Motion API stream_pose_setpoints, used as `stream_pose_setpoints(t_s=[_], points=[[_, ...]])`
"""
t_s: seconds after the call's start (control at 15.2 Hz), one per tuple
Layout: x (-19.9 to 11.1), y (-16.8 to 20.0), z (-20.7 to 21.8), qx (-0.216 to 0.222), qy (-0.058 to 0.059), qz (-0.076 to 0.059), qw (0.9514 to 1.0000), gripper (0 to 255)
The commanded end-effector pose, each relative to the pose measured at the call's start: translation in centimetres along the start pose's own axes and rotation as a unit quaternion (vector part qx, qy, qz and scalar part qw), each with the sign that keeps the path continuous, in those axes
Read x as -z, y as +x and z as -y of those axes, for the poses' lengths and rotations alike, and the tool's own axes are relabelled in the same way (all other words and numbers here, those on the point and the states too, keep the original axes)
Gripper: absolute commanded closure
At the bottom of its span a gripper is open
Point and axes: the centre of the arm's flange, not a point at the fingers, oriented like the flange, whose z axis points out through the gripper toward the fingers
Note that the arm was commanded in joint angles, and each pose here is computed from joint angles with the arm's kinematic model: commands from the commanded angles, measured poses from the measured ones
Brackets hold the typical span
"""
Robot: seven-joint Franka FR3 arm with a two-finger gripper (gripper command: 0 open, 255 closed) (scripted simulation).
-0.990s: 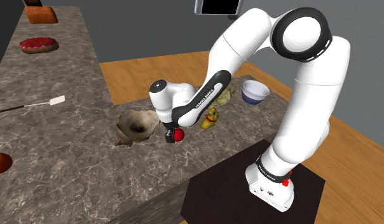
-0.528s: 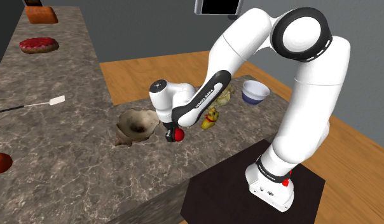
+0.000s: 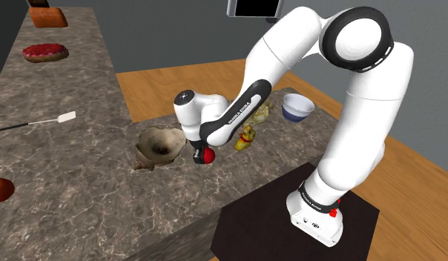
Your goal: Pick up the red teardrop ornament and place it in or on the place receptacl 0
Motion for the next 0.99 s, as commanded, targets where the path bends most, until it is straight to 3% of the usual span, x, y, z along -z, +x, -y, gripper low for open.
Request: stream_pose_setpoints(t_s=[0.0, 0.92], points=[[0.9, -0.2, -0.2, 0.0, 0.0, 0.0, 1.0, 255], [8.1, -1.8, -1.4, 0.0, 0.0, 0.0, 1.0, 255]])
